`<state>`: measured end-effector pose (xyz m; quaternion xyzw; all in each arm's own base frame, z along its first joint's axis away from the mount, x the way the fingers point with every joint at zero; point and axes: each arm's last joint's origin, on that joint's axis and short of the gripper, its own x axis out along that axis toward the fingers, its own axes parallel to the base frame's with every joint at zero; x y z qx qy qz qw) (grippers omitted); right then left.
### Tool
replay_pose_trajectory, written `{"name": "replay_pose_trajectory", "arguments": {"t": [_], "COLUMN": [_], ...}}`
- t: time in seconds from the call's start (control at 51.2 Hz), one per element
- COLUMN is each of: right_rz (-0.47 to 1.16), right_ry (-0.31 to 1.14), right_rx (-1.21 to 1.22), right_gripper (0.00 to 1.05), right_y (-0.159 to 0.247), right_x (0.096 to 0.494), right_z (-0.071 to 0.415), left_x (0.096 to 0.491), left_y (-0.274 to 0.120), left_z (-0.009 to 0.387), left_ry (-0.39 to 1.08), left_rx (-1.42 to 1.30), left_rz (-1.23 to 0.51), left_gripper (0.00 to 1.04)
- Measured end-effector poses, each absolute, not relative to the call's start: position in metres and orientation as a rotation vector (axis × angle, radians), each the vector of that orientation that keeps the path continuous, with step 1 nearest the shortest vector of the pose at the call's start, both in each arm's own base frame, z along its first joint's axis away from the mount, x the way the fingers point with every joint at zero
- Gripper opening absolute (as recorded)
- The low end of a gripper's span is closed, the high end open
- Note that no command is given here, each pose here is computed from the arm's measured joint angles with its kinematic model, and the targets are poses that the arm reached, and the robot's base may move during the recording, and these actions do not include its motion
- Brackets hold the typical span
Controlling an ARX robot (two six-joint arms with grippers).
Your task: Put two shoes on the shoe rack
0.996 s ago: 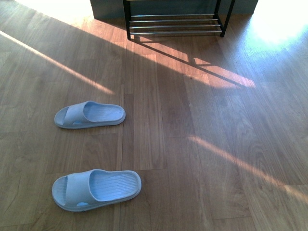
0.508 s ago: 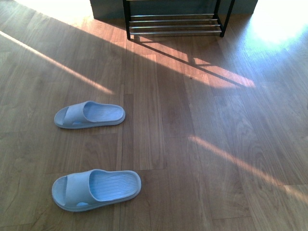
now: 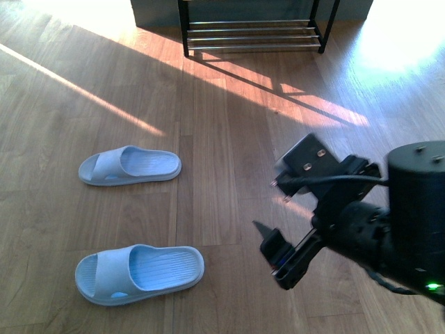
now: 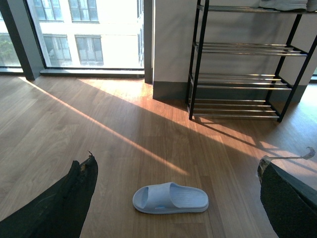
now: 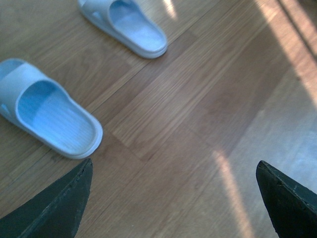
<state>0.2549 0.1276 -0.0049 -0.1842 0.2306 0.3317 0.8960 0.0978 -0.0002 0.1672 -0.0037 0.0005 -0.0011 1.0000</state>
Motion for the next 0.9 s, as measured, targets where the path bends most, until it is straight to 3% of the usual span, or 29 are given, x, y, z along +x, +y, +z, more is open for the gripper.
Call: {"name": "replay_pose_trajectory", "arguments": {"t": [0.351, 0.722, 0.898], "right_rz": [0.902, 0.951, 1.051], "right_ry": [0.637, 0.726, 0.734], "right_rx": [-0.440, -0.421, -0.412], "right_gripper": [0.96, 0.96, 0.96], "right_y": [0.195, 0.233, 0.282], "right_x": [0.256, 0.255, 0.233], "right_z": [-0.081, -0.142, -0.164], "left_x": [0.098, 0.098, 0.098], "left_y": [0.000, 0.000, 0.000], "left_z": [0.167, 0.167, 0.167], "left_ry": [0.001, 0.001, 0.001], "left_rx": [-0.007, -0.007, -0.007], "left_rz": [-0.003, -0.002, -0.003], "left_gripper": [0.95, 0.95, 0.95]}}
